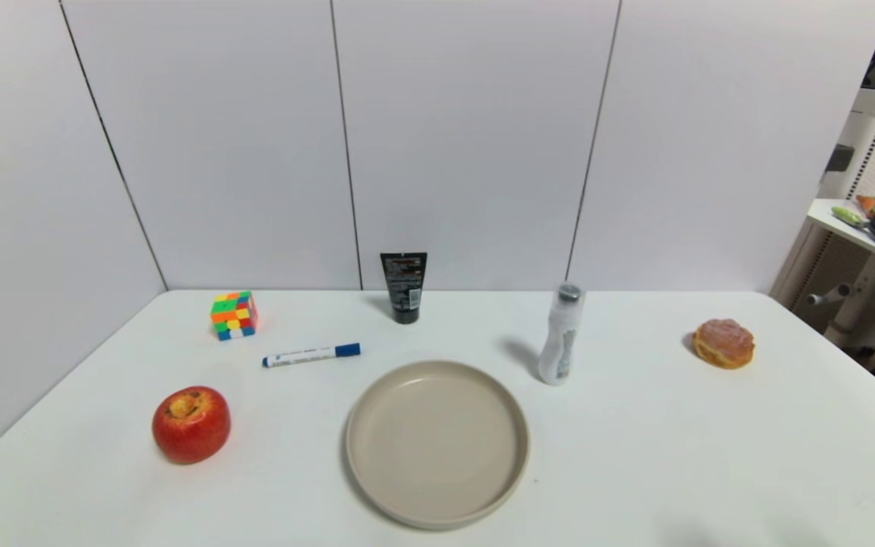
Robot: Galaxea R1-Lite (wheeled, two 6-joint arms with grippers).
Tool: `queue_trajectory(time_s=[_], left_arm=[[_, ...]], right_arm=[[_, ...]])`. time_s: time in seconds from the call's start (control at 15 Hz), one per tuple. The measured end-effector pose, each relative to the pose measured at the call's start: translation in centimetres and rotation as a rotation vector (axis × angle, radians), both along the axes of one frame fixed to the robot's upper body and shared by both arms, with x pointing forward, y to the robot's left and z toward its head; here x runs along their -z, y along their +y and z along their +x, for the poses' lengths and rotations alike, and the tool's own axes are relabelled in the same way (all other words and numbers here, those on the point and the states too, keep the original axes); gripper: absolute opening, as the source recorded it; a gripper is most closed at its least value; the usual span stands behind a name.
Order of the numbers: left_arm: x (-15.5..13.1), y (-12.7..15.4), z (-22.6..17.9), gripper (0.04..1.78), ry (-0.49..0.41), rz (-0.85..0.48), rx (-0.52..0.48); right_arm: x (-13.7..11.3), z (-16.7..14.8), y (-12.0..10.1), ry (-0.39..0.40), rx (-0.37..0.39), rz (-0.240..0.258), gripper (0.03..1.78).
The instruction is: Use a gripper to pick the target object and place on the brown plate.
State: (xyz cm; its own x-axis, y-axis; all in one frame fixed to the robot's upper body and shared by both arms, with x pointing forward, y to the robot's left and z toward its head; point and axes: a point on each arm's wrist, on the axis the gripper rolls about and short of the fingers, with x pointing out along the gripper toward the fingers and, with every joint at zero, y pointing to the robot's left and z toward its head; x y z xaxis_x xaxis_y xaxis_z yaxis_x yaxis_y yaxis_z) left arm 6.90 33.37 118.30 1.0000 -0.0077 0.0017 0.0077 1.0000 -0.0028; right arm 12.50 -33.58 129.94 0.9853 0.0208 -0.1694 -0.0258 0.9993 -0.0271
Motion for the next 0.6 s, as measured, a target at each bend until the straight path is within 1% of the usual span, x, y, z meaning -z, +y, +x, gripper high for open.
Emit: queue_trajectory(time_s=[0.13,0.2,0.27,0.4,0.47,0.6], left_arm=[[0.0,0.0,0.0,1.69,0.000,0.000,0.000],[0.0,0.0,0.0,1.69,0.000,0.000,0.000],[0.0,0.0,0.0,1.69,0.000,0.000,0.000],[0.0,0.0,0.0,1.69,0.000,0.000,0.000],[0.0,0.0,0.0,1.69,0.000,0.000,0.000],[0.0,0.0,0.0,1.69,0.000,0.000,0.000]], right_arm=[[-4.3,4.3,0.0,0.071,0.007,0.022,1.69],[-5.9,6.8,0.0,0.119,0.017,0.030,1.69],[-6.8,9.5,-0.2,0.181,0.033,0.036,1.69],[-7.2,15.3,-0.8,0.317,0.069,0.050,1.69],[-6.8,18.1,-1.2,0.375,0.084,0.056,1.69],[-5.2,23.6,-2.1,0.481,0.113,0.068,1.69]])
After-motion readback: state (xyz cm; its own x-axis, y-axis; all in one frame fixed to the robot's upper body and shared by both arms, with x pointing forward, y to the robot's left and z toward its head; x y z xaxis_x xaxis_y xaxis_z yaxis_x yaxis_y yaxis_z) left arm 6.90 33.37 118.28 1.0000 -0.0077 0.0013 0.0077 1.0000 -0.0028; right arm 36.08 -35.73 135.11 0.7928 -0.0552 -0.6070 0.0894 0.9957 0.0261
